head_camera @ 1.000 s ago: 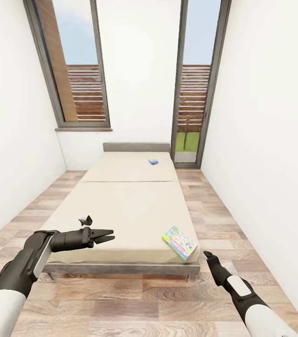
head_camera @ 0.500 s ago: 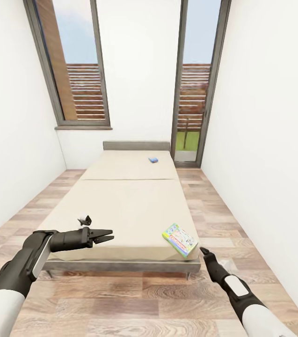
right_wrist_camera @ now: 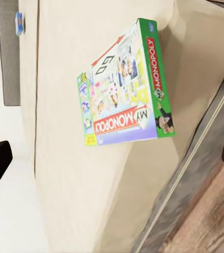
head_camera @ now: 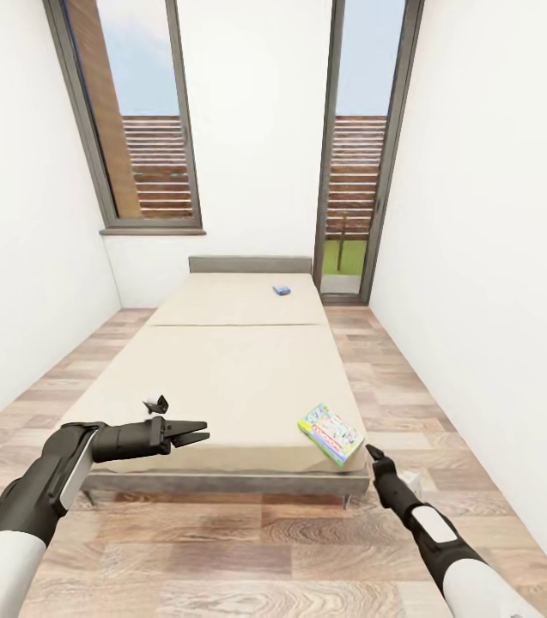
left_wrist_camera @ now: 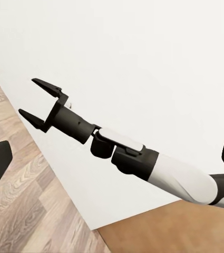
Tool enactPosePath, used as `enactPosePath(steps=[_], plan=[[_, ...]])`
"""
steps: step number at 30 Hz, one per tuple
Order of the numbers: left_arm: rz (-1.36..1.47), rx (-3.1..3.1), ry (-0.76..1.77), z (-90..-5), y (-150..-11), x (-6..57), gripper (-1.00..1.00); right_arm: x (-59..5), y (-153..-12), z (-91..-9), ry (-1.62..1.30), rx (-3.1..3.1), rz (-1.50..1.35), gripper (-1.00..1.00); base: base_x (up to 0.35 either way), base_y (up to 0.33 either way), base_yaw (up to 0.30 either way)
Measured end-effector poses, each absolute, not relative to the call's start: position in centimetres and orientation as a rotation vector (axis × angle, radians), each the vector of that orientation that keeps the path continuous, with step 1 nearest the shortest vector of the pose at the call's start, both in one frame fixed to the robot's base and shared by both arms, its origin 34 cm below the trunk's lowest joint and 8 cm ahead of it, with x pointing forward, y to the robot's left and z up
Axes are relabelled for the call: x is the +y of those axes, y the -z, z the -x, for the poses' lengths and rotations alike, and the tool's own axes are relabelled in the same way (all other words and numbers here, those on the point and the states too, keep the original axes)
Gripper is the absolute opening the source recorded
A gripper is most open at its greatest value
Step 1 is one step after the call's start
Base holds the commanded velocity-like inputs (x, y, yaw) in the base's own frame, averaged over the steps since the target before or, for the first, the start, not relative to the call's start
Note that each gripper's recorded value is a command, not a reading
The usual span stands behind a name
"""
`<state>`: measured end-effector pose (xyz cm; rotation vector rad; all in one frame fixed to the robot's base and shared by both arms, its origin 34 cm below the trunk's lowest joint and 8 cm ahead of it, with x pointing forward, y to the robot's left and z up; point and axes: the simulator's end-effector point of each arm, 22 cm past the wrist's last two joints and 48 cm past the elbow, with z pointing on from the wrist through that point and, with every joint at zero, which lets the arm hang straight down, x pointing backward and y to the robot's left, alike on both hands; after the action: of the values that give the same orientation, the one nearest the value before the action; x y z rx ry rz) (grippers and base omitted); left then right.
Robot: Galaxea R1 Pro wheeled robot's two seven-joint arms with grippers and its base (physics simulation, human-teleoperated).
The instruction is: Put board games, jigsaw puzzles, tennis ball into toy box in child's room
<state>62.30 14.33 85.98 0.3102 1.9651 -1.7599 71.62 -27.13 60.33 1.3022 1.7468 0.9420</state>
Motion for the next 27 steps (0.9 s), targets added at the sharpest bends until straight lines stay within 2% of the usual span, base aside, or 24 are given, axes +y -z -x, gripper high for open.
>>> enactPosePath(steps=[27], plan=[[-0.312,1.967,1.755,-61.5,-80.6,14.4,1.0,-24.5,-54.5,-70.3,-1.07,1.693,-1.414,1.0,0.0,0.0,0.0]])
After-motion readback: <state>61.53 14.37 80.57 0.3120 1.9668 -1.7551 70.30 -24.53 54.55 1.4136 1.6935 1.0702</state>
